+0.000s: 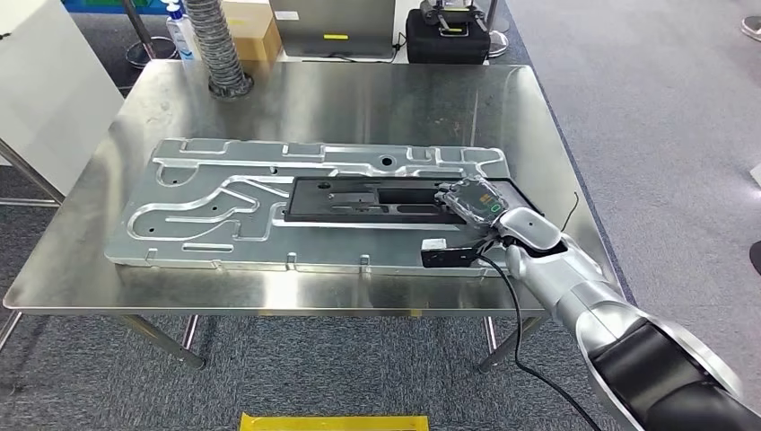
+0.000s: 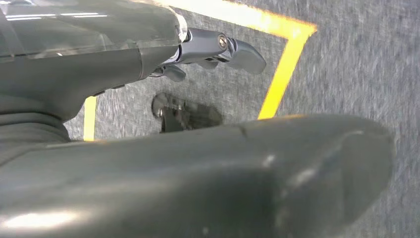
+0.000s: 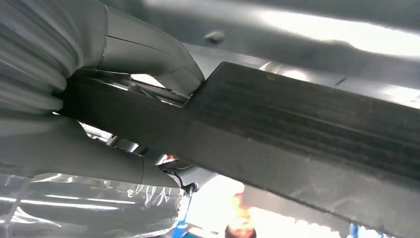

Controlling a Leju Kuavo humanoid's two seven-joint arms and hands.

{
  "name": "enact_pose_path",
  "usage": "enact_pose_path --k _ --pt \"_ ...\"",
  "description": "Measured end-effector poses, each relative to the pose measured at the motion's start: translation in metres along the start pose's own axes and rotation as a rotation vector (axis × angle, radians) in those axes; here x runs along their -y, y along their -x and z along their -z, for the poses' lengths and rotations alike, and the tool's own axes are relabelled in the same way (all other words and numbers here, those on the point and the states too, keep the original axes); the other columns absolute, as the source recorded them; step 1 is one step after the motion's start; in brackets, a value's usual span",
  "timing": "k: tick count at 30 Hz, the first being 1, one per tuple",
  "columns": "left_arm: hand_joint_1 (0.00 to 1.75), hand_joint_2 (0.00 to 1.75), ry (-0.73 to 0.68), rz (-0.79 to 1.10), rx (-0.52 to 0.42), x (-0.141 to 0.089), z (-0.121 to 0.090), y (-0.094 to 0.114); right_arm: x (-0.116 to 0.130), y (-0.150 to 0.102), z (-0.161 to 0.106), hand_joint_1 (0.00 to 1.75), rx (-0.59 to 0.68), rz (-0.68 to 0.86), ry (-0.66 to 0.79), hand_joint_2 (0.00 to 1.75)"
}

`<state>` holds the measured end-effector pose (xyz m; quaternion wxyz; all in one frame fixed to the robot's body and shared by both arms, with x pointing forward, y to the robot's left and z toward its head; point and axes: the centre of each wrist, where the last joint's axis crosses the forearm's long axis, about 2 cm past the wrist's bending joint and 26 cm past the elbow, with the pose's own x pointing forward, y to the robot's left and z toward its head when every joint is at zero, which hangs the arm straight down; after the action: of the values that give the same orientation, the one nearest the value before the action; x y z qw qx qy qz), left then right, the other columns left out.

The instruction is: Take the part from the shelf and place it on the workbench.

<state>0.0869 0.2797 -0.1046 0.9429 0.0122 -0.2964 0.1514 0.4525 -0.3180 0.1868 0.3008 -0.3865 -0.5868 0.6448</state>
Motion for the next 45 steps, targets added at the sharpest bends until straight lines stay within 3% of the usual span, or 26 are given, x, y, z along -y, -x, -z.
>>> enact_pose_path --k 4,6,10,16,21,24,27,32,34,36,38,41,43,45 --pt "0.0 1.75 0.004 0.003 0.013 0.002 0.002 -0.004 -0.009 -0.007 0.0 0.0 0.011 -0.013 -0.057 0.0" --pt "0.0 1.75 0.005 0.003 0.015 0.002 0.002 -0.005 -0.014 -0.011 -0.001 0.0 0.011 -0.013 -0.078 0.0" --pt "0.0 0.0 0.01 0.011 0.024 0.004 0.002 -0.005 -0.016 -0.011 -0.002 0.0 0.004 -0.016 -0.092 0.0" --pt "0.0 0.0 0.014 0.023 0.019 0.006 0.001 -0.002 -0.011 -0.009 0.002 0.0 0.02 0.038 -0.06 0.0" --pt "0.0 0.0 0.012 0.025 0.006 0.005 0.0 0.0 -0.006 -0.002 0.001 0.0 0.072 0.252 0.008 0.0" --pt "0.0 0.0 0.013 0.026 0.001 0.005 0.0 0.001 0.003 0.0 0.003 0.0 0.144 0.491 0.099 0.0" --pt "0.0 0.0 0.015 0.027 -0.005 0.005 -0.001 0.001 0.022 -0.005 0.009 0.0 0.223 0.855 0.235 0.0" --pt "0.0 0.0 0.006 0.022 -0.021 0.001 -0.003 0.007 0.073 -0.038 0.005 0.0 0.59 1.506 0.584 0.0" --pt "0.0 0.0 0.002 0.014 -0.023 -0.002 -0.005 0.011 0.096 -0.049 -0.004 0.0 0.726 1.632 0.771 0.0" --pt "0.0 0.0 -0.002 -0.003 -0.022 -0.005 -0.007 0.016 0.107 -0.053 -0.019 0.0 0.75 1.641 1.006 0.0" --pt "0.0 0.0 -0.004 -0.027 -0.015 -0.008 -0.011 0.022 0.108 -0.048 -0.042 0.0 0.579 1.517 1.272 0.0" --pt "0.0 0.0 -0.004 -0.064 -0.002 -0.012 -0.014 0.03 0.095 -0.034 -0.085 0.0 0.068 1.155 1.556 0.0" --pt "0.0 0.0 -0.002 -0.081 0.004 -0.013 -0.015 0.032 0.075 -0.03 -0.117 0.0 -0.212 0.95 1.613 0.0" --pt "0.0 0.0 0.0 -0.092 0.004 -0.013 -0.016 0.032 0.038 -0.033 -0.158 0.0 -0.472 0.782 1.58 0.0"
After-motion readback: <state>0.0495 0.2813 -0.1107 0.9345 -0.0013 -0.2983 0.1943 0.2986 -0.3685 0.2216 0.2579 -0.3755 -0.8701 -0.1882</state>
